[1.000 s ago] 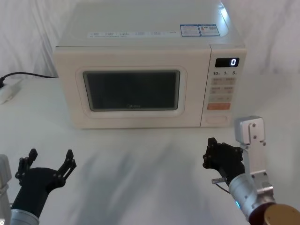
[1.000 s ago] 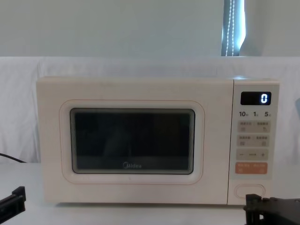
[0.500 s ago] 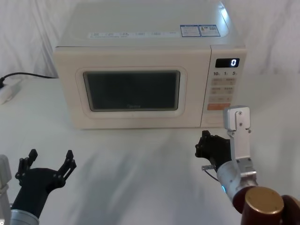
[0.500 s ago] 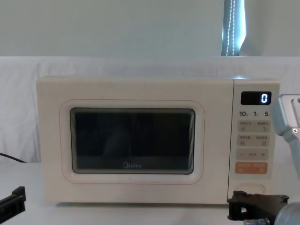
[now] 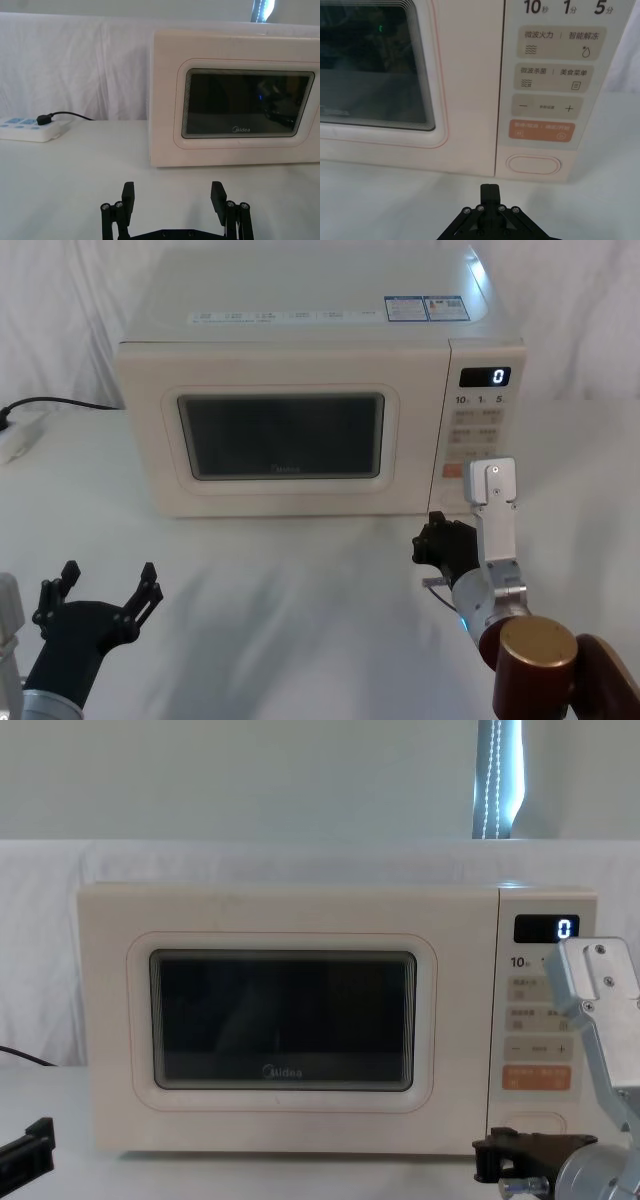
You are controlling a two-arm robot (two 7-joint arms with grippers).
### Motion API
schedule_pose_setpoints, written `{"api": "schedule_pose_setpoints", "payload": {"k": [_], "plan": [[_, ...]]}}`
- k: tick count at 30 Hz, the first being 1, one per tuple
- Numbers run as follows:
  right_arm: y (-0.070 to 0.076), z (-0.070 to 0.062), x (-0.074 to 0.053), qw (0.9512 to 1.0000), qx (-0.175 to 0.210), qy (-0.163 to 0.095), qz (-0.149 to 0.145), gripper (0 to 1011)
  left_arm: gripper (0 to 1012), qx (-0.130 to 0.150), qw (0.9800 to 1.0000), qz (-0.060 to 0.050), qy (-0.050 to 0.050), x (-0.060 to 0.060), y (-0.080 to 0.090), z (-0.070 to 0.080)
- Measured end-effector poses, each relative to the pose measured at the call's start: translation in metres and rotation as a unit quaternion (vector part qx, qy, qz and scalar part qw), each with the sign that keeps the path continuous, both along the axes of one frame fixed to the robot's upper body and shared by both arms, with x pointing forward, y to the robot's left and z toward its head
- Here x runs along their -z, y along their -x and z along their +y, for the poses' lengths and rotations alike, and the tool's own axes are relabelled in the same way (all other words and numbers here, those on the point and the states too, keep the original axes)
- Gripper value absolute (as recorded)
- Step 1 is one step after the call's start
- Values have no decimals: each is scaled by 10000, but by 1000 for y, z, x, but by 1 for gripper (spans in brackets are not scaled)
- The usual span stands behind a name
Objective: Press the button to open the microwave door with one hand; close the microwave door with the other hand.
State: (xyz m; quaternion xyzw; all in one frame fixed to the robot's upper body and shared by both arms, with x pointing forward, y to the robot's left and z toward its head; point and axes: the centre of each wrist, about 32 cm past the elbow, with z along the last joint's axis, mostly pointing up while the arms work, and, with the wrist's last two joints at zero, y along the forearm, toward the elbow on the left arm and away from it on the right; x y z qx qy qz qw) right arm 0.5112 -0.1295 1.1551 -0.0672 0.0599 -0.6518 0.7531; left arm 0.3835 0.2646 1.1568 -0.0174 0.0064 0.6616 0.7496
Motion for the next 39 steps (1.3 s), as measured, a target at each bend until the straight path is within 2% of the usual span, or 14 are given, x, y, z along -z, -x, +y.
{"api": "schedule_pose_setpoints", "payload": {"k": [18,23,39], "plan": [[-28,-10,1,9991,350,249,-7,0,1001,0,10000,0,0,0,0,0],[-31,-12,1,9987,416,299,-5,0,1001,0,10000,0,0,0,0,0],[-34,-17,5,9980,605,189,84,0,1001,0,10000,0,0,0,0,0]]}}
